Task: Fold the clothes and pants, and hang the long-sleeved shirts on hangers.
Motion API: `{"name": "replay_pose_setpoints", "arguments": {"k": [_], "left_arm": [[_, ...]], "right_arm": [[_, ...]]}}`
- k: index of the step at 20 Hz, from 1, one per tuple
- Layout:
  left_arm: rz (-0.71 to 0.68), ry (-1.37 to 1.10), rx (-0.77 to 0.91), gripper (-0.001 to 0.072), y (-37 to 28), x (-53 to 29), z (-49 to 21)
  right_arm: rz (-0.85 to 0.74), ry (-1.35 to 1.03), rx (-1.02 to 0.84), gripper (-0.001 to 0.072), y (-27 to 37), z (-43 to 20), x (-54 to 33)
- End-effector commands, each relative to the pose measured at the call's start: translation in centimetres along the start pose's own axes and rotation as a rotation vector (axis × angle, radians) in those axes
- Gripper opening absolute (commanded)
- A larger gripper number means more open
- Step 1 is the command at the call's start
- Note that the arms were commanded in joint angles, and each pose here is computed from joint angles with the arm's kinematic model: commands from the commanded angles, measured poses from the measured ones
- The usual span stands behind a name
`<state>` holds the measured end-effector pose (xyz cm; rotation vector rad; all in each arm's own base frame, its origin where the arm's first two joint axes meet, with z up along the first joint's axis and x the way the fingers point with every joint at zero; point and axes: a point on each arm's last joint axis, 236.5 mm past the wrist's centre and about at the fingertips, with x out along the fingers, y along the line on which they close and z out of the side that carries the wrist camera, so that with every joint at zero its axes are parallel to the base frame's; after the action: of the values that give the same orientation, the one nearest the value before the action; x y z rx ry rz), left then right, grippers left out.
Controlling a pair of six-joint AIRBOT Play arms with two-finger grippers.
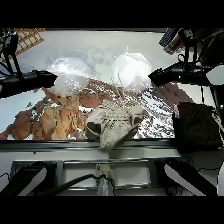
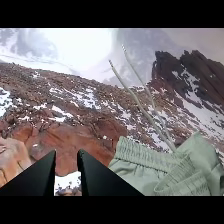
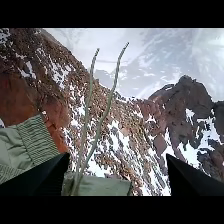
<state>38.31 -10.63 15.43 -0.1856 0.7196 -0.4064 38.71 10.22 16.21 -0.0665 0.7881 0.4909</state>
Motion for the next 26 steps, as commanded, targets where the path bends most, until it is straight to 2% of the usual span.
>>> {"name": "replay_pose_setpoints", "arguments": {"k": [1,20,24,26], "left_arm": [[-0.001,0.0,0.001,0.0158,0.0,0.0,0.0],[-0.001,0.0,0.001,0.0158,0.0,0.0,0.0],[-0.001,-0.001,0.0,0.0158,-0.1,0.0,0.0],[-0.022,0.003,-0.019,0.0158,-0.4,0.2,0.0]], "right_arm": [[0.001,0.0,0.0,0.069,0.1,0.0,0.0],[-0.001,-0.006,0.0,0.069,0.0,0.2,0.0],[-0.033,-0.104,0.009,0.0689,-0.8,2.5,-0.1],[0.002,-0.122,0.033,0.0689,0.0,2.9,-0.1]]}}
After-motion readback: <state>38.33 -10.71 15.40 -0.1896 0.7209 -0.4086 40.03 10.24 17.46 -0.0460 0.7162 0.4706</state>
